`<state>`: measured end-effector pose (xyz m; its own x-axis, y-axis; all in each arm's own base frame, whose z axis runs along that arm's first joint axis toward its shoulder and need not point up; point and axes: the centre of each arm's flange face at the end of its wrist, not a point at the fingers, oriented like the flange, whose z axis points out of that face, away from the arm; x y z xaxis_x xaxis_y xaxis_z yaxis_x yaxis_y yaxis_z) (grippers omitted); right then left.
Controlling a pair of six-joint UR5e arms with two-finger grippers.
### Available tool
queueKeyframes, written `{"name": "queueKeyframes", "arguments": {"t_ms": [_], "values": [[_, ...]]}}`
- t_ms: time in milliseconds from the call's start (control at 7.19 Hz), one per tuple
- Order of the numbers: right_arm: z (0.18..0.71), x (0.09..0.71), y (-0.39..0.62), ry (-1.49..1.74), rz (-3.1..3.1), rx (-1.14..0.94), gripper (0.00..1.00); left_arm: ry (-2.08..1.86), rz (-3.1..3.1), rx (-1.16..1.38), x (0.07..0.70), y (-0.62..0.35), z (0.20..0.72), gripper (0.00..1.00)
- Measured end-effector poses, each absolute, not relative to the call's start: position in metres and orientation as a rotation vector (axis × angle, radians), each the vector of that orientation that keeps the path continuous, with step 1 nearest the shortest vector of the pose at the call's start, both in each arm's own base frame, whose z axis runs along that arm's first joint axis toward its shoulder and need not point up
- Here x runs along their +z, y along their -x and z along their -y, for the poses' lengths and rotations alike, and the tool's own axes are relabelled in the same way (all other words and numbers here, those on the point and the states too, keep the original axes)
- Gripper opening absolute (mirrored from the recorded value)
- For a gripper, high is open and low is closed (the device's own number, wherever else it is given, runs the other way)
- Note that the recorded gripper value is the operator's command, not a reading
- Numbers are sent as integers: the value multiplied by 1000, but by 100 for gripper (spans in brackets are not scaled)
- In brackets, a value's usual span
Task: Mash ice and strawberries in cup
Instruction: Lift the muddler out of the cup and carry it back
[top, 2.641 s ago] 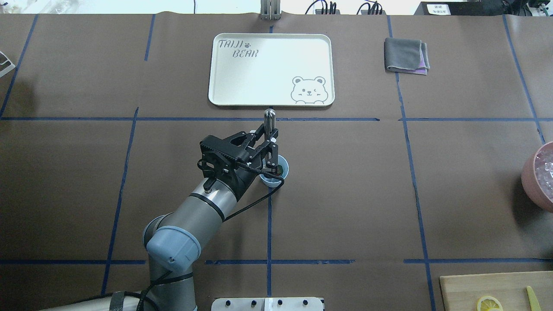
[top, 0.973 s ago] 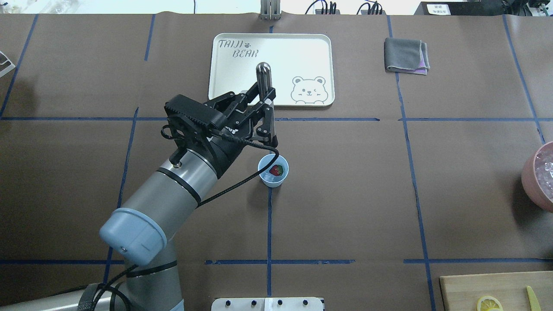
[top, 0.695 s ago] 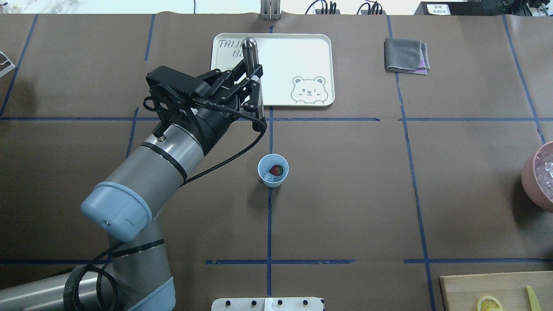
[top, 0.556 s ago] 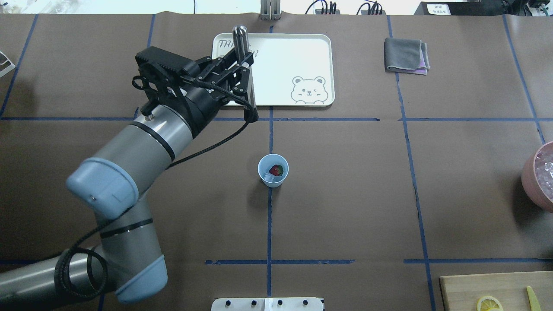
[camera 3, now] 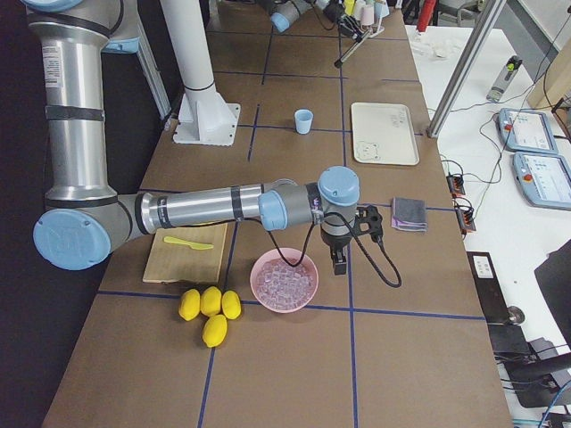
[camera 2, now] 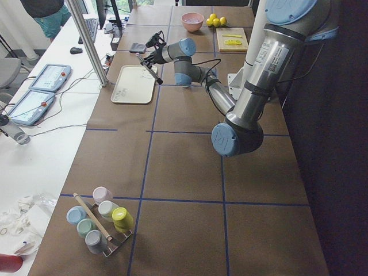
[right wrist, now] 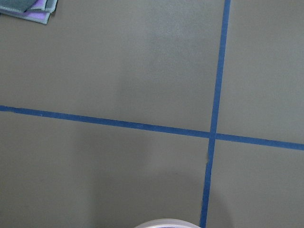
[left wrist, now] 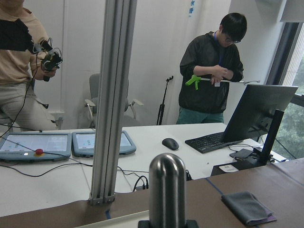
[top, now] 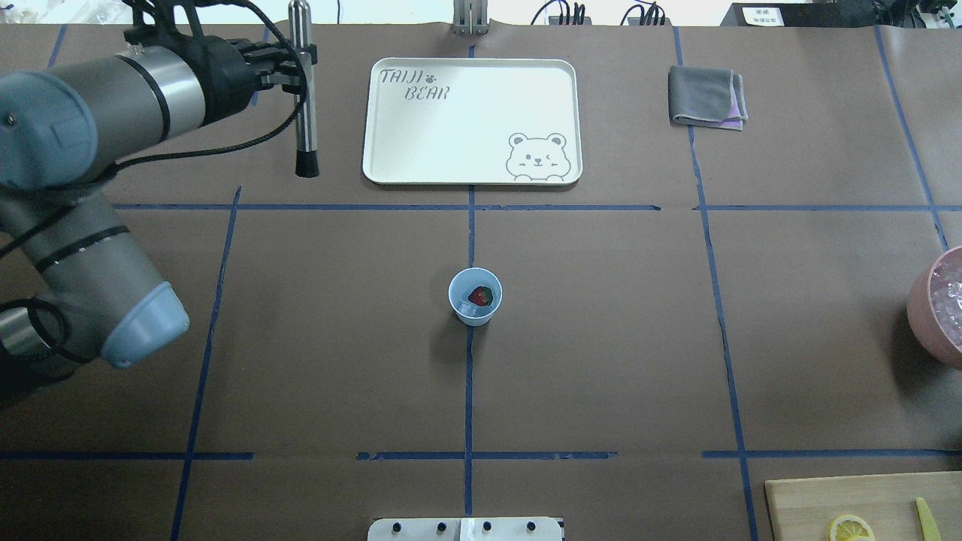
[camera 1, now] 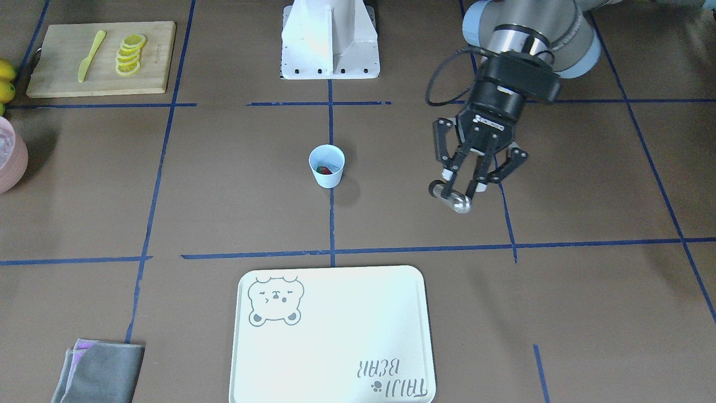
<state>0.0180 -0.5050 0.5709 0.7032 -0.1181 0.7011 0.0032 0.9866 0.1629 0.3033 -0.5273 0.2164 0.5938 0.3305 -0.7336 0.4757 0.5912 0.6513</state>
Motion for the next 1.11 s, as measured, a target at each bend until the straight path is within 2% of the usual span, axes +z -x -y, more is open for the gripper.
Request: {"name": "queueKeyframes", "arguments": {"t_ms": [278, 1112], "values": [[509, 566, -18, -164, 788, -72, 100, -716, -908, -63, 265, -267, 552, 0], [510, 582, -21, -147, 730, -60, 100, -153, -792, 84, 444, -214, 522, 0]]}}
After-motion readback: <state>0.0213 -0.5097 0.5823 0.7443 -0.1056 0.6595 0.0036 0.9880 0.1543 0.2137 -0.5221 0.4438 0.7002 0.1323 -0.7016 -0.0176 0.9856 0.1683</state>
